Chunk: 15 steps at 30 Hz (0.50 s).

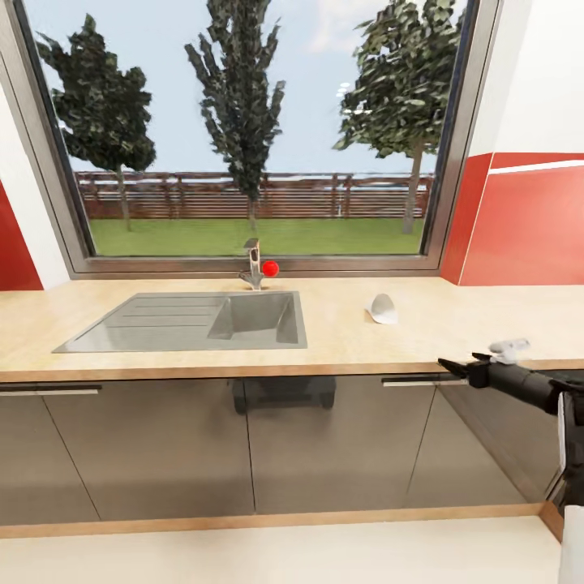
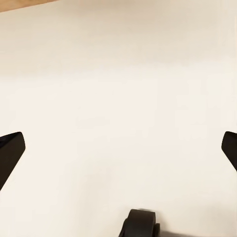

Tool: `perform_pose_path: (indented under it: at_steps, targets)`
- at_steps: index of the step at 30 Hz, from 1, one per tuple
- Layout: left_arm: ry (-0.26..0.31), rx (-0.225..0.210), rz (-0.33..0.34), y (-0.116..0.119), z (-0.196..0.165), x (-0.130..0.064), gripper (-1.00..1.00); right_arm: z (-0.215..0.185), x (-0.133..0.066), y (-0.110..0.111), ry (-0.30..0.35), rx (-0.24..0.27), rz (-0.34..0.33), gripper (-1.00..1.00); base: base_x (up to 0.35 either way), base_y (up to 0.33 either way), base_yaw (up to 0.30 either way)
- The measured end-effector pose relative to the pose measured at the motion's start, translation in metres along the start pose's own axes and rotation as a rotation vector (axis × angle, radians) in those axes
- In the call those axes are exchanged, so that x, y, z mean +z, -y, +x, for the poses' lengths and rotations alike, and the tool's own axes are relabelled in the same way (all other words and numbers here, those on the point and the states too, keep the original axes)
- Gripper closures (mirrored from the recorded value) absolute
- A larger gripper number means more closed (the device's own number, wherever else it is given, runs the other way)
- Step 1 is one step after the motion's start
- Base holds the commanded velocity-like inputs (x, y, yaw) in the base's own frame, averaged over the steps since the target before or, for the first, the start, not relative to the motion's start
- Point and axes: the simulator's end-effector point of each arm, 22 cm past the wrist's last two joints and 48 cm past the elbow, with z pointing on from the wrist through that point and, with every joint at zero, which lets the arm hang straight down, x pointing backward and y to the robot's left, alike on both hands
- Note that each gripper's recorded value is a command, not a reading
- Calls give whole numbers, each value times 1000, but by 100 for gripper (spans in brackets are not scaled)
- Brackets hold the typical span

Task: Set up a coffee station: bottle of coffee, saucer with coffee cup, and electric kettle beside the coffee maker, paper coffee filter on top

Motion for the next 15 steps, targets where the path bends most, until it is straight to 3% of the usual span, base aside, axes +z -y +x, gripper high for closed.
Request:
perform_pose_path:
  at_steps: [10,15]
  targets:
    - [0,0,2,1,0,0,-100,5,45,-53,-34,-49,-4,-100,0,0,0]
    - [-1,-1,-1,0,0,0,-100,-13,53,-62,-2,-53,8,-100,42,0,0]
